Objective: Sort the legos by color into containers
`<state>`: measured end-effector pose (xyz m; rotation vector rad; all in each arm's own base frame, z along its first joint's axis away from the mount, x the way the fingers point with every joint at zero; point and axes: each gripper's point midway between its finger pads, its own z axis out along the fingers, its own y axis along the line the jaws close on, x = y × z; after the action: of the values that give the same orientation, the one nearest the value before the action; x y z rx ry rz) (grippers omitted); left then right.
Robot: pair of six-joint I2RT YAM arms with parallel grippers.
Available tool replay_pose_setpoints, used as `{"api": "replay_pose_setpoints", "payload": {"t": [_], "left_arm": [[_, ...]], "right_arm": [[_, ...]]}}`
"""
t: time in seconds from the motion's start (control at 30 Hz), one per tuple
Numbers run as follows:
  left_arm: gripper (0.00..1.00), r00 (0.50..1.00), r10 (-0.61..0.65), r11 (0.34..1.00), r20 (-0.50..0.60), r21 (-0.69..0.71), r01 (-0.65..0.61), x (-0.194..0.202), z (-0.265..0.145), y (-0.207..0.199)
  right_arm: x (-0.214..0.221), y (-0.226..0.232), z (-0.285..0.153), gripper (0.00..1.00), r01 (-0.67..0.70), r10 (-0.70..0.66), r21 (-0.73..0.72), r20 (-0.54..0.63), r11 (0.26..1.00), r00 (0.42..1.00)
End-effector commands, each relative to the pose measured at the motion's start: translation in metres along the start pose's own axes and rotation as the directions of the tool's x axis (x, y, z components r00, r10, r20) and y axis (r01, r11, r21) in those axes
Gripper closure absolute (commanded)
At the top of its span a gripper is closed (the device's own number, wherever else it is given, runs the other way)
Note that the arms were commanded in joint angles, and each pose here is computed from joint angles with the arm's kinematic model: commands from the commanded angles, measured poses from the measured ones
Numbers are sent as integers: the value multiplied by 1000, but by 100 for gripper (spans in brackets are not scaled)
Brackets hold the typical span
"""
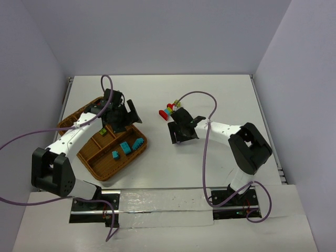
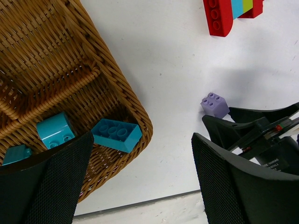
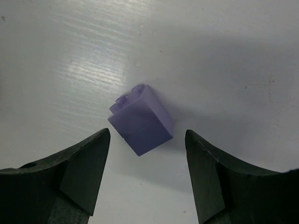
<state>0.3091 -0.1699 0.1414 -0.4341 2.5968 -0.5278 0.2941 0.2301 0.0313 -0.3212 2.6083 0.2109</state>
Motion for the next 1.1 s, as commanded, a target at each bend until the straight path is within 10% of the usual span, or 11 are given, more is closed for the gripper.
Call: {"api": "replay_pose_setpoints", "payload": {"t": [0.0,1.07], "left_arm": [[7,999,26,998,31,59,-28,-13,-5,-21],[8,998,55,996,23,76,-56,-12,-3,-32]], "right_arm": [[0,-1,0,28,3,-3,10,35,1000,999],[-4,36,-4,28,218,-219,-120,4,968,976]]}}
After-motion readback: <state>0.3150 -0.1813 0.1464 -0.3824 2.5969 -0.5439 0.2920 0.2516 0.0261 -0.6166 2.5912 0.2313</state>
